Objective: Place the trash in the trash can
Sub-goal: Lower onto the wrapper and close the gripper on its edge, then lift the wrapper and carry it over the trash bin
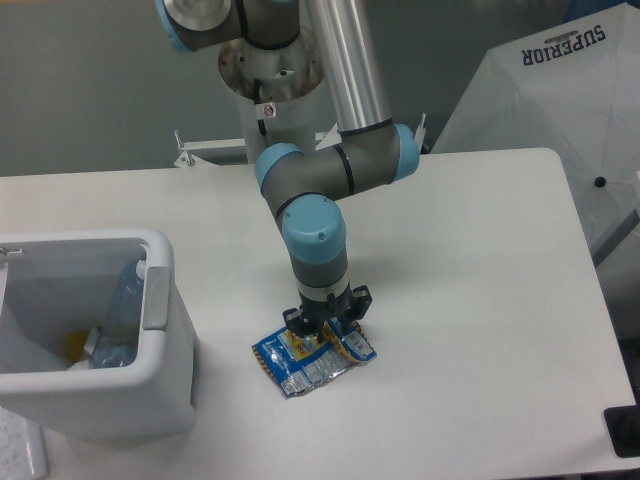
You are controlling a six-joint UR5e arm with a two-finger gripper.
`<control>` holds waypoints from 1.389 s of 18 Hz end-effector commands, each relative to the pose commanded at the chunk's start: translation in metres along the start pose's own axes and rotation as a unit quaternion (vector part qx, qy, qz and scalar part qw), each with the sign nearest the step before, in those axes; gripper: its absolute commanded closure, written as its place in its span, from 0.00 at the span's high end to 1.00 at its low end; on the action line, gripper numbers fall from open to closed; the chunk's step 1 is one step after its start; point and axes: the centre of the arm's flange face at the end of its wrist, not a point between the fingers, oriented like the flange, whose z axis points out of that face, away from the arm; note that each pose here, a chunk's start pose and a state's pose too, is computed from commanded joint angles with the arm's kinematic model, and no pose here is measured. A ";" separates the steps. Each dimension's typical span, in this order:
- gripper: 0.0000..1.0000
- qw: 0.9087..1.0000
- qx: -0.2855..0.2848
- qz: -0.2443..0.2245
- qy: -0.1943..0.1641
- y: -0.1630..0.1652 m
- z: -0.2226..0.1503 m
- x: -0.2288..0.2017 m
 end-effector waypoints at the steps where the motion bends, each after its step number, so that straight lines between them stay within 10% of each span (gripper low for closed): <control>1: 0.20 1.000 0.001 0.001 0.000 0.000 -0.002 0.000; 12: 0.05 0.996 0.071 -0.014 0.044 -0.029 -0.065 -0.018; 25: 0.05 0.939 0.278 -0.104 0.176 -0.069 -0.301 -0.058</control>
